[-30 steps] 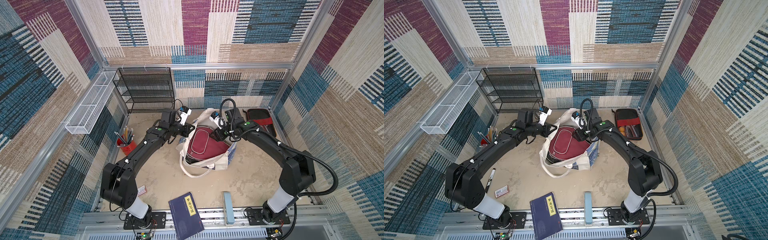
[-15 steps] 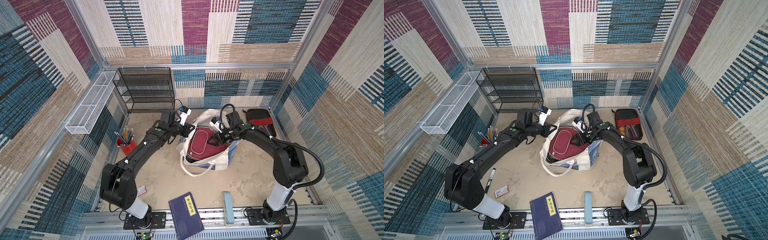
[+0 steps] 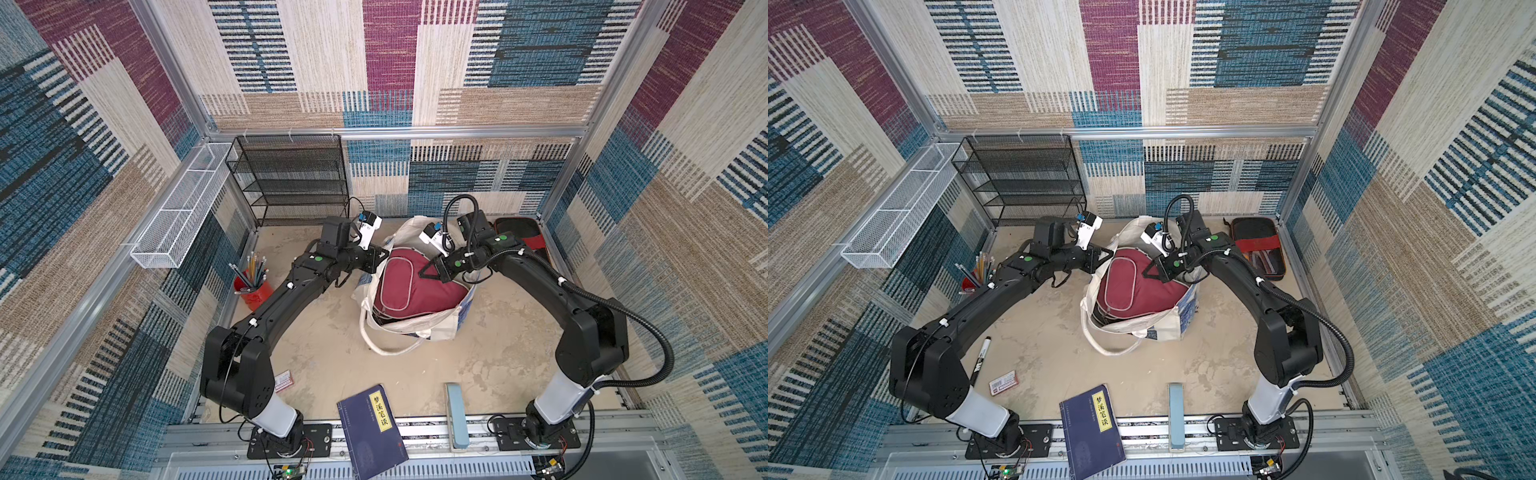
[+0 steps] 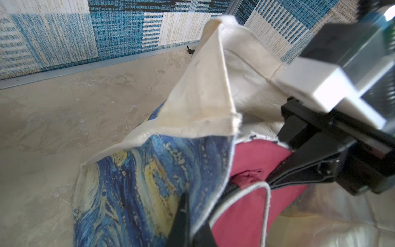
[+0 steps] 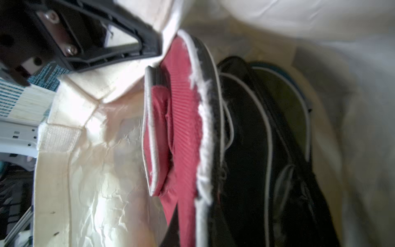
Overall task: Remove the ping pong set from the canvas bag
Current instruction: Pick up the ping pong set from the canvas bag, then place the ping pong set at the center of the board.
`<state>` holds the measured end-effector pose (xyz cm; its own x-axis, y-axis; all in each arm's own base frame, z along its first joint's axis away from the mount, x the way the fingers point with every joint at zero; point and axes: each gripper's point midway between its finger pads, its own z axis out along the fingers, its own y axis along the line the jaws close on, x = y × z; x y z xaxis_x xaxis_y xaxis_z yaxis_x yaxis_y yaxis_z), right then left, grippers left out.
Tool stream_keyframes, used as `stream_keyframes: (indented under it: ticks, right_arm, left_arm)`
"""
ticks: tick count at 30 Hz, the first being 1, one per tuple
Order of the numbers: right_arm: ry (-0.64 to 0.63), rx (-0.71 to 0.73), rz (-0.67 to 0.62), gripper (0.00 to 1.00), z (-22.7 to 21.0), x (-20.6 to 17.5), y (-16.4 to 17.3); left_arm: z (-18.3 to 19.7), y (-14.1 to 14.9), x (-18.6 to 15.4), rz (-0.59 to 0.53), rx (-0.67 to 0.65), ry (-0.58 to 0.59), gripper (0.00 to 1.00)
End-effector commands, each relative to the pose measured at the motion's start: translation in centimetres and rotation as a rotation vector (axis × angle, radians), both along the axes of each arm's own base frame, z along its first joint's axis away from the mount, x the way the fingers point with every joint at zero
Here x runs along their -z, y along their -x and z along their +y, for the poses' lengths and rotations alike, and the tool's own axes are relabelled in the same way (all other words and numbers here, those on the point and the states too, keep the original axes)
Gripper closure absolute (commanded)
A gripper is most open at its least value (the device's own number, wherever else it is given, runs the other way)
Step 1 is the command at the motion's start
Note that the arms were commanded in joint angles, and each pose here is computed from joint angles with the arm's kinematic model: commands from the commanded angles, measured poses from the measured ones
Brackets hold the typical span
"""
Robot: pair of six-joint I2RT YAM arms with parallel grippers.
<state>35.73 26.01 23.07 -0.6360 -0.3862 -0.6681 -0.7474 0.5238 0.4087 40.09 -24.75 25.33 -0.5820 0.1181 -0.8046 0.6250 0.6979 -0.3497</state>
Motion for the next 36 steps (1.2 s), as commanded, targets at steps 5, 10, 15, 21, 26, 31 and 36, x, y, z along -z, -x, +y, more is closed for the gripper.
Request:
stream_keyframes:
  ticks: [5, 10, 15, 21, 26, 31, 36]
  right_arm:
    - [0.017, 0.160, -0.279, 1.00, -2.0, -8.8, -2.6]
    - [0.038, 0.286, -0.369, 1.00, -4.0, -12.5, -3.0]
    - [0.010, 0.390, -0.440, 1.00, -5.5, -16.3, -2.8]
    - [-0.047, 0.430, -0.471, 1.00, -6.0, -20.4, -2.2]
    - [-0.069, 0.520, -0.485, 1.00, -7.9, -22.9, -2.6]
    - [-0.035, 0.658, -0.542, 1.00, -11.8, -25.6, -2.0]
    - [0.003, 0.772, -0.559, 1.00, -16.3, -26.1, -0.3]
  left_arm:
    - [1.6, 0.1, -0.4, 0.013, -0.060, -0.075, 1.00]
    - [2.2, -0.1, -0.7, 0.012, -0.087, -0.100, 1.00]
    - [2.4, -0.1, -0.5, 0.019, -0.091, -0.103, 1.00]
    - [2.3, -0.1, -0.2, 0.027, -0.093, -0.097, 1.00]
    - [2.1, -0.1, 0.1, 0.035, -0.089, -0.087, 1.00]
    - [2.0, -0.2, 0.3, 0.037, -0.087, -0.082, 1.00]
    - [1.9, -0.4, 0.3, 0.038, -0.083, -0.074, 1.00]
